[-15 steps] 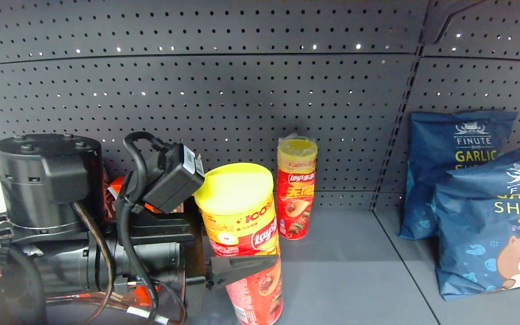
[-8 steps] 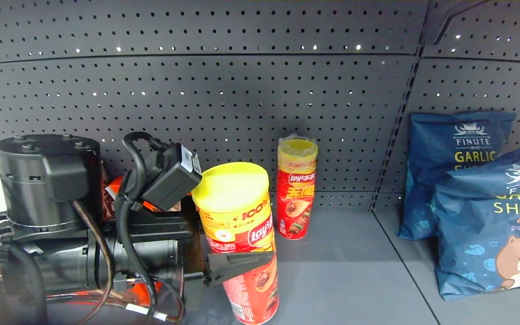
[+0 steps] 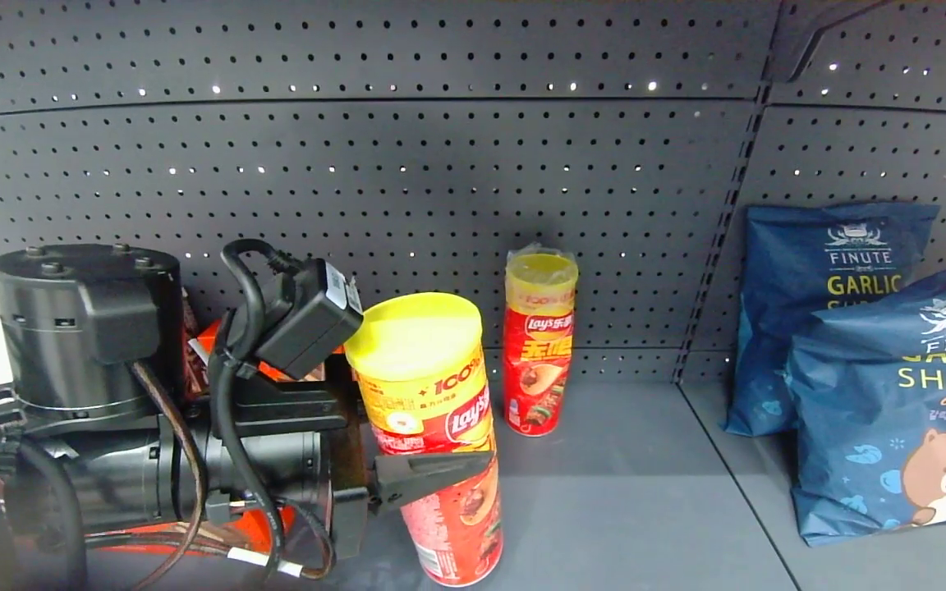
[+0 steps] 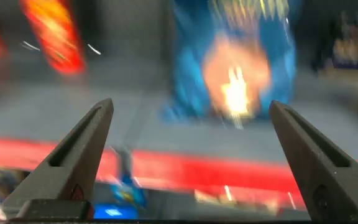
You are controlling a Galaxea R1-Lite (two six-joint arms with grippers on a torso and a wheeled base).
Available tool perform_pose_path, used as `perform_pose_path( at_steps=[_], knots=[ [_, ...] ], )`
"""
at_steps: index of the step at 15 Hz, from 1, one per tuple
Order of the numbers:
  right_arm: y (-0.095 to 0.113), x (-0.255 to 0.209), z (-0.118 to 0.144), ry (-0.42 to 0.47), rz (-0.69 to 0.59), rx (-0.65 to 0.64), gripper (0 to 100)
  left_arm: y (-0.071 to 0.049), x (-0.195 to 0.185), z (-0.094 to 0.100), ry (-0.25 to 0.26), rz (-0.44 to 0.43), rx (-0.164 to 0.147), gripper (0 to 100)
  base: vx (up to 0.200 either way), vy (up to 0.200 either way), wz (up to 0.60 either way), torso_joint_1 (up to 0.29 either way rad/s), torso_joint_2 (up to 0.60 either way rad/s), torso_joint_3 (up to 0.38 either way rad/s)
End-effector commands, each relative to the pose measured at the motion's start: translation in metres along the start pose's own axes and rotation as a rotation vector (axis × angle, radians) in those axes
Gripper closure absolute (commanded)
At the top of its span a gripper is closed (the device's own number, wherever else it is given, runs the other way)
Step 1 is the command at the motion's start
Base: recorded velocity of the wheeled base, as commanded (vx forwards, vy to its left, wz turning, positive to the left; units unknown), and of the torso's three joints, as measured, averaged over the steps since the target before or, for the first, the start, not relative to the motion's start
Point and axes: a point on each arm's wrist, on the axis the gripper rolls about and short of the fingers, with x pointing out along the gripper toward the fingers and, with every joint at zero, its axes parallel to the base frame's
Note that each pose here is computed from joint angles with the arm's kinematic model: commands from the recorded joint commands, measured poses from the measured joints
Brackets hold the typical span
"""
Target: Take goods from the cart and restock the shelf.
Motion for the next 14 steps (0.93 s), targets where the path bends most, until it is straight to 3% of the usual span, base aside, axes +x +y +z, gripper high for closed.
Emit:
perform_pose_path(
  at_steps=[1, 8, 12, 14],
  knots=[
    [-0.003, 0.036, 0.058, 0.105, 0.126, 0.019, 0, 0.006, -0.003, 0.001, -0.001, 0.028, -0.006, 100, 0.0, 0.0, 0.0, 0.0, 0.0, 0.0],
    [0.014, 0.121, 0.086, 0.288, 0.388, -0.039, 0, 0.008, 0.004, -0.003, 0.022, 0.051, -0.015, 100, 0.0, 0.0, 0.0, 0.0, 0.0, 0.0],
    [0.047, 0.175, 0.074, 0.246, 0.527, -0.048, 0, 0.007, 0.008, -0.005, 0.038, 0.081, -0.016, 100, 0.0, 0.0, 0.0, 0.0, 0.0, 0.0],
    [0.059, 0.193, 0.066, 0.27, 0.561, -0.056, 0, 0.007, 0.008, -0.007, 0.044, 0.094, -0.017, 100, 0.0, 0.0, 0.0, 0.0, 0.0, 0.0]
  ],
)
